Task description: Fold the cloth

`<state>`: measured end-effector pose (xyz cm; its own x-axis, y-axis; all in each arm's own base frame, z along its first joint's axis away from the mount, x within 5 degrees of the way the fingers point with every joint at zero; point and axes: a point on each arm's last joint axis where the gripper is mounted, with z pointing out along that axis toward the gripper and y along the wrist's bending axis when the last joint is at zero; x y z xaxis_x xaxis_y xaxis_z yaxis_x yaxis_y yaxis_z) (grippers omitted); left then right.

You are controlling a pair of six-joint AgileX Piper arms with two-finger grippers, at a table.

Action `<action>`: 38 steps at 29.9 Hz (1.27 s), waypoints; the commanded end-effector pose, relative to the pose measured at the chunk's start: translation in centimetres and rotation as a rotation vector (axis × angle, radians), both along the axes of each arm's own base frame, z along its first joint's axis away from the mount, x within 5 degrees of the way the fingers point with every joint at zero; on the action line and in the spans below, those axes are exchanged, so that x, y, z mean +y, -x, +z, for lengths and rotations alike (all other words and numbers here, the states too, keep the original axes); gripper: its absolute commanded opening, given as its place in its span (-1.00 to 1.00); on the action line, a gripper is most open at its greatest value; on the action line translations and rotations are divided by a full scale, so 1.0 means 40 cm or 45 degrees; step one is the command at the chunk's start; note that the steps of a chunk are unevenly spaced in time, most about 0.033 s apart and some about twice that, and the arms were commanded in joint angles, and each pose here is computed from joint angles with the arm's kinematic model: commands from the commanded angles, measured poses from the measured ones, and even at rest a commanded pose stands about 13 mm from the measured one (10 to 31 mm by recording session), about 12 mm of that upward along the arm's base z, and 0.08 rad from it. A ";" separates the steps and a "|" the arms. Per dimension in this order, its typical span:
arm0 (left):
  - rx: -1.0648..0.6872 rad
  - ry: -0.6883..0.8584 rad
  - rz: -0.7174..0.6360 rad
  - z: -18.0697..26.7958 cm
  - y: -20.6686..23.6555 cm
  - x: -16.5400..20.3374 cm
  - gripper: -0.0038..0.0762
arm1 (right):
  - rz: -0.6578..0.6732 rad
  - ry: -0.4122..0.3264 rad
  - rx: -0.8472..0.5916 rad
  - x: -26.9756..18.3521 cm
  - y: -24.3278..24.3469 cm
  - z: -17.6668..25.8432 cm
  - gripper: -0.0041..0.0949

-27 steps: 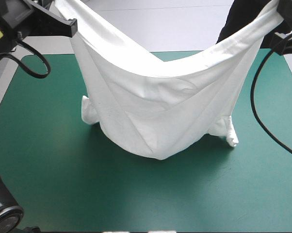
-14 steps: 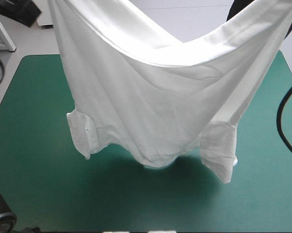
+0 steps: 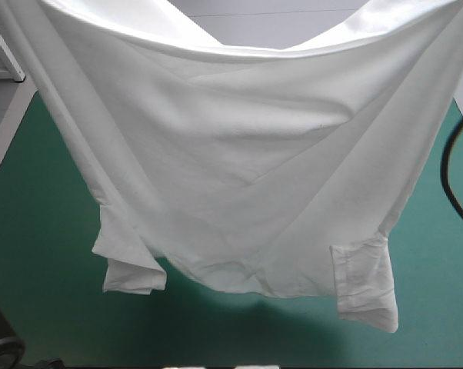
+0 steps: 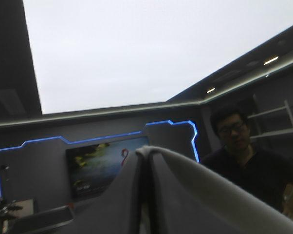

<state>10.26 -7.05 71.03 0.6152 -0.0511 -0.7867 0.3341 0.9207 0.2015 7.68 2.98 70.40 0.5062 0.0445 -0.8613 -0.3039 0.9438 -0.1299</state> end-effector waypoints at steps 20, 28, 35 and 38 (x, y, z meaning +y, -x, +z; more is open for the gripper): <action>-0.184 0.365 0.067 -0.048 -0.380 0.096 -0.96 | -0.116 -0.122 -0.145 -0.038 -0.411 -0.045 -0.93; 0.349 0.103 0.033 -0.210 -0.596 0.036 -0.96 | 0.023 -0.005 0.504 -0.009 -0.590 -0.208 -0.93; 0.996 -0.052 0.030 -0.423 -0.758 0.005 -0.96 | 0.117 0.040 1.146 0.003 -0.750 -0.415 -0.93; 1.207 -0.095 0.120 -0.501 -0.803 0.003 -0.96 | 0.097 -0.011 1.257 -0.002 -0.798 -0.468 -0.93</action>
<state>43.88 -6.98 49.62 -0.2784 0.0493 -0.9592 0.3537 0.9338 -0.0546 40.77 2.89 50.41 -0.4607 0.0171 -0.8874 -0.3432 0.9186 0.1958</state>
